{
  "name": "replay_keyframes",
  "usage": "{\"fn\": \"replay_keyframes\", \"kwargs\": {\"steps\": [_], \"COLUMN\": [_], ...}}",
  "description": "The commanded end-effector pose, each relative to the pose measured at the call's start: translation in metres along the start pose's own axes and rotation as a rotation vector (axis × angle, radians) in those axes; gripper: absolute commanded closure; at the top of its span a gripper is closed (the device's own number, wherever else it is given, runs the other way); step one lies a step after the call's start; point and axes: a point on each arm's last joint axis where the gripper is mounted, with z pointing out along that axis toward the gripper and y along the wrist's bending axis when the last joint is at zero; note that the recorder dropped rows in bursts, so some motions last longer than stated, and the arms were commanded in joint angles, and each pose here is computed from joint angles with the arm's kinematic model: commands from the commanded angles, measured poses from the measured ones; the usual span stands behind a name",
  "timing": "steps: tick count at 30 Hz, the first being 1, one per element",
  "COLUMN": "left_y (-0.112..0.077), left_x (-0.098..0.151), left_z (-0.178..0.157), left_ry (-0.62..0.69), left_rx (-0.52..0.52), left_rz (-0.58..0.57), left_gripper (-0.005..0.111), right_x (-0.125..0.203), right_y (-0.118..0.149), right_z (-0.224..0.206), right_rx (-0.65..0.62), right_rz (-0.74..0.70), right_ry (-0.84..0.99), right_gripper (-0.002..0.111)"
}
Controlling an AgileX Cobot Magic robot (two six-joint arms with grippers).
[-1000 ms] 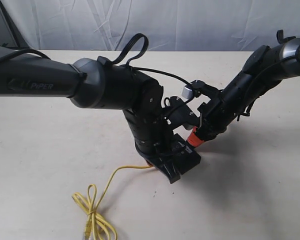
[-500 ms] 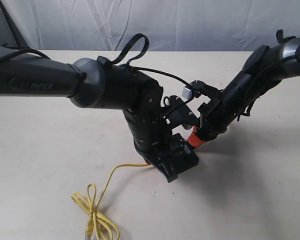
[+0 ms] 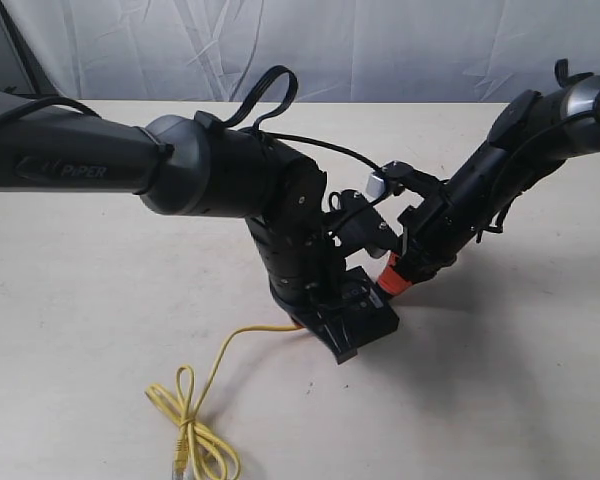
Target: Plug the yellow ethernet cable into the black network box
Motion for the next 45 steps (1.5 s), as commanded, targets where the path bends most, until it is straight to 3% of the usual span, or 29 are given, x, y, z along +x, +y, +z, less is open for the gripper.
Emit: {"fn": "replay_keyframes", "kwargs": {"steps": [1, 13, 27, 38, 45], "left_y": [0.005, 0.008, 0.004, 0.004, 0.009], "left_x": [-0.018, -0.011, -0.004, 0.002, 0.003], "left_z": [-0.005, -0.005, -0.004, -0.004, -0.005], "left_ry": [-0.162, -0.092, -0.017, 0.05, 0.065], "left_rx": [-0.034, -0.041, -0.003, -0.002, -0.056], "left_rz": [-0.03, 0.001, -0.001, 0.004, -0.002], "left_gripper": [0.107, 0.107, 0.107, 0.107, 0.107], "right_x": [0.005, 0.007, -0.005, -0.005, -0.005], "right_y": [0.007, 0.006, -0.01, -0.01, -0.009], "right_z": [0.006, 0.006, 0.006, 0.006, 0.006], "right_rx": [-0.085, -0.069, 0.099, 0.093, 0.083], "right_rz": [-0.006, -0.015, 0.039, 0.078, 0.098], "right_ry": [0.048, 0.064, -0.069, -0.071, -0.067], "right_gripper": [0.109, 0.109, 0.109, 0.109, 0.109]}}
